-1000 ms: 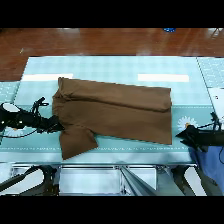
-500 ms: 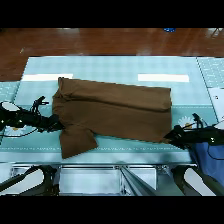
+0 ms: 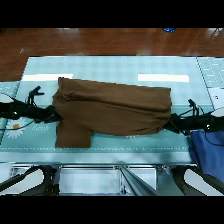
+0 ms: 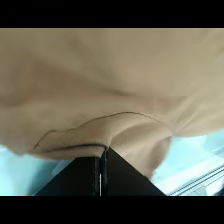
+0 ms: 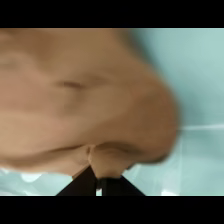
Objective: Fold the shirts.
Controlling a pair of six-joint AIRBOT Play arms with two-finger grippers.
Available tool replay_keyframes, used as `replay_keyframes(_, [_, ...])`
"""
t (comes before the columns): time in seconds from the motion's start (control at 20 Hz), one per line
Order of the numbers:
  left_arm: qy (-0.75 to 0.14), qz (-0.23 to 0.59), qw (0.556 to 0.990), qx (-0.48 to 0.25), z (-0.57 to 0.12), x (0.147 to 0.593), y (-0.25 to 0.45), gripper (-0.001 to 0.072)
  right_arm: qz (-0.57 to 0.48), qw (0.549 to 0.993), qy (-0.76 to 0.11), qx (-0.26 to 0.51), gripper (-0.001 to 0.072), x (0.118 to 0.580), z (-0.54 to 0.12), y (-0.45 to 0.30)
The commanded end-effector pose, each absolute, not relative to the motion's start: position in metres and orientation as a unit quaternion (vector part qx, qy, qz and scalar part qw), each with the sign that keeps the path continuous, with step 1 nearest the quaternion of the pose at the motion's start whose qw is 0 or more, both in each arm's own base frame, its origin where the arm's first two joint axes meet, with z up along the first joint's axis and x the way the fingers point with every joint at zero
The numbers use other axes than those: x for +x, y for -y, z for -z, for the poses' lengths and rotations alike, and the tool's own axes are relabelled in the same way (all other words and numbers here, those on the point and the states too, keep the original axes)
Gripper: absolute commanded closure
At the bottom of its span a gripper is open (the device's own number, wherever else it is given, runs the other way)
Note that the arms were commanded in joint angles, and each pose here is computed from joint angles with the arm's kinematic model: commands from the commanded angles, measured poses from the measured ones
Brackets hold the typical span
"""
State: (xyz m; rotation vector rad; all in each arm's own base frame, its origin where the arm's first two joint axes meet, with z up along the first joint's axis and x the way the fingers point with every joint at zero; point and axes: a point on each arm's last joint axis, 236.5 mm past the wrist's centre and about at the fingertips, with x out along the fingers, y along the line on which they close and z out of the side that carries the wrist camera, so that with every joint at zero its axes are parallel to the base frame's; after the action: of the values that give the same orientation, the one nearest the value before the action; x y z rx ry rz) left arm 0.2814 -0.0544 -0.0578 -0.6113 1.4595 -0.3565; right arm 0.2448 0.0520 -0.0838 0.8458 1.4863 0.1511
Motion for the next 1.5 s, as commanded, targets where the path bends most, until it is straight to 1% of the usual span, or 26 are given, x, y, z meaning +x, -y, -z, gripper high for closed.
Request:
replay_keyframes(0.0, [-0.605,0.161,0.726,-0.286,0.017,0.326,0.050,0.0683,-0.093,0.686,-0.628,0.357,0.0687,0.276,0.051,-0.046])
replay_keyframes(0.1, [-0.582,0.152,0.747,-0.284,0.001,0.354,0.043,0.0683,-0.095,0.714,-0.601,0.347,0.0687,0.300,0.032,-0.038])
replay_keyframes(0.2, [-0.575,0.152,0.752,-0.284,-0.007,0.382,0.041,0.0683,-0.093,0.739,-0.573,0.341,0.0687,0.324,0.015,-0.029])
replay_keyframes(0.25, [-0.575,0.151,0.752,-0.287,-0.007,0.396,0.041,0.0683,-0.096,0.742,-0.567,0.344,0.0687,0.333,0.011,-0.028])
replay_keyframes(0.4, [-0.584,0.154,0.740,-0.296,-0.002,0.441,0.049,0.0684,-0.112,0.739,-0.554,0.367,0.0687,0.360,0.010,-0.028])
replay_keyframes(0.5, [-0.594,0.171,0.731,-0.289,0.003,0.467,0.062,0.0683,-0.114,0.731,-0.555,0.381,0.0687,0.376,0.020,-0.026])
replay_keyframes(0.6, [-0.600,0.186,0.726,-0.280,0.010,0.491,0.075,0.0683,-0.110,0.725,-0.559,0.387,0.0687,0.388,0.030,-0.021])
replay_keyframes(0.7, [-0.605,0.184,0.719,-0.288,0.018,0.512,0.080,0.0684,-0.106,0.725,-0.559,0.389,0.0687,0.402,0.038,-0.015])
replay_keyframes(0.85, [-0.616,0.180,0.707,-0.298,0.034,0.528,0.080,0.0683,-0.102,0.723,-0.560,0.392,0.0687,0.419,0.049,-0.008])
replay_keyframes(0.95, [-0.620,0.180,0.703,-0.299,0.045,0.532,0.080,0.0683,-0.096,0.725,-0.555,0.396,0.0686,0.431,0.057,-0.003])
replay_keyframes(1.0, [-0.624,0.178,0.699,-0.301,0.051,0.531,0.080,0.0673,-0.089,0.728,-0.550,0.400,0.0674,0.437,0.061,0.001])
replay_keyframes(1.05, [-0.630,0.178,0.693,-0.301,0.056,0.529,0.080,0.0523,-0.081,0.732,-0.542,0.405,0.0522,0.444,0.064,0.004])
replay_keyframes(1.1, [-0.637,0.181,0.686,-0.301,0.058,0.524,0.081,0.0242,-0.073,0.738,-0.534,0.407,0.0294,0.449,0.066,0.008])
replay_keyframes(1.15, [-0.641,0.179,0.683,-0.301,0.058,0.522,0.077,0.0200,-0.070,0.743,-0.528,0.405,0.0298,0.452,0.064,0.011])
replay_keyframes(1.25, [-0.648,0.133,0.684,-0.307,0.047,0.522,0.048,0.0201,-0.071,0.748,-0.528,0.395,0.0298,0.448,0.050,0.025])
replay_keyframes(1.3, [-0.642,0.123,0.695,-0.299,0.034,0.522,0.031,0.0201,-0.065,0.746,-0.531,0.396,0.0298,0.441,0.039,0.038])
replay_keyframes(1.4, [-0.613,0.091,0.734,-0.277,-0.004,0.521,-0.010,0.0201,-0.041,0.753,-0.531,0.387,0.0298,0.421,0.021,0.070])
replay_keyframes(1.45, [-0.602,0.059,0.758,-0.245,-0.022,0.516,-0.037,0.0201,-0.013,0.756,-0.538,0.373,0.0298,0.407,0.018,0.090])
